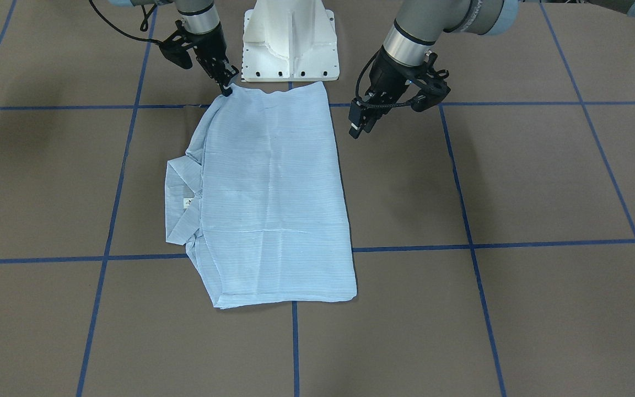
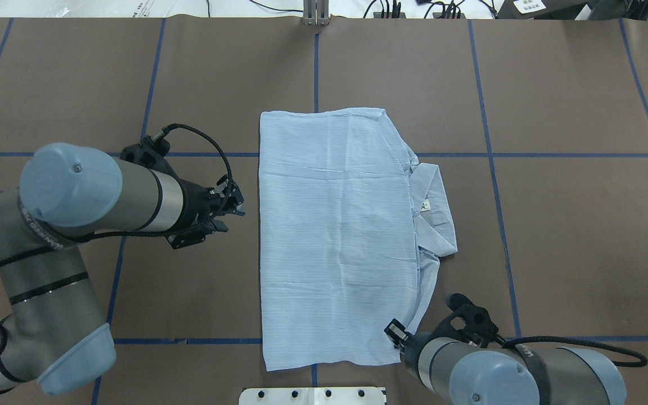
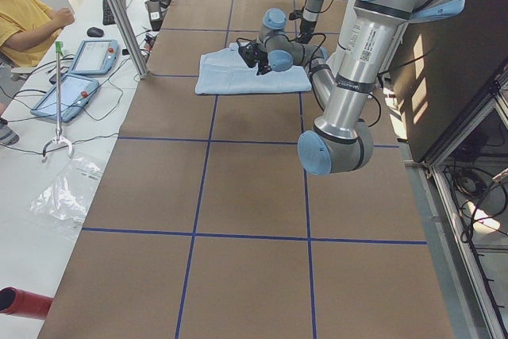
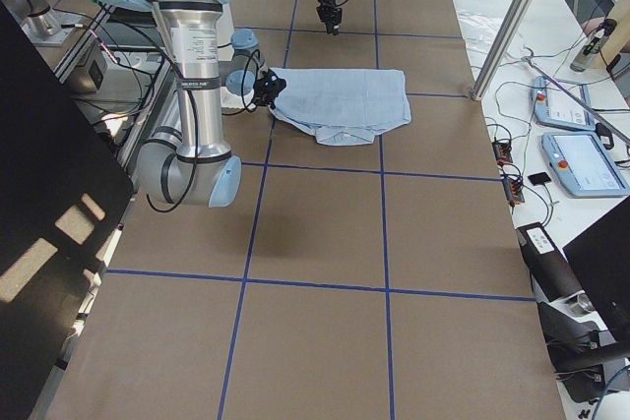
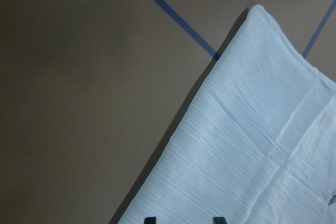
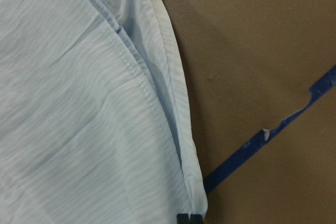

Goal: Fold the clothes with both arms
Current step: 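Move the left gripper down to the other near corner of the shirt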

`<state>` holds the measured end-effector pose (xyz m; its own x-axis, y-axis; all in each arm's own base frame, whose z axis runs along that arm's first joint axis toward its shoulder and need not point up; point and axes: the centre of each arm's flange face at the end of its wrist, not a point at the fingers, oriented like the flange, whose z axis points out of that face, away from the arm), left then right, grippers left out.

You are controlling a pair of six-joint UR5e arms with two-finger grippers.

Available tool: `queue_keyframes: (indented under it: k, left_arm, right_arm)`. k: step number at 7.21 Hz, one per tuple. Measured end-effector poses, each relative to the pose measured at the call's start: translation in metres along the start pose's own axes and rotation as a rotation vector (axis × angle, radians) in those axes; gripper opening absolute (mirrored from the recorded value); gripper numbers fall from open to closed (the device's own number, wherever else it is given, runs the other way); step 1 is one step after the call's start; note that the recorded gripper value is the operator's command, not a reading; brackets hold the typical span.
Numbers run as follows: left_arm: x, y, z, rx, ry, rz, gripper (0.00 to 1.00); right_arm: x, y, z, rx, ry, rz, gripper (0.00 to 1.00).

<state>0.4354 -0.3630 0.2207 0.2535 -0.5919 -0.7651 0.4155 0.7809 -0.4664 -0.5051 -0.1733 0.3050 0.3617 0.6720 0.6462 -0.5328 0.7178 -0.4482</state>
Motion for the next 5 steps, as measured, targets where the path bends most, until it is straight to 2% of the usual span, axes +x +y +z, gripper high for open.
queue_keyframes:
  k: [3, 5]
  left_arm:
    - [-0.052, 0.091, 0.044, -0.067, -0.092, -0.055, 0.52]
    - [-0.076, 0.131, 0.061, -0.096, -0.137, -0.061, 0.54]
  right_arm:
    - [0.001, -0.003, -0.001, 0.022, 0.021, -0.001, 0.00]
    - [0.001, -0.002, -0.001, 0.023, 0.026, -0.002, 0.00]
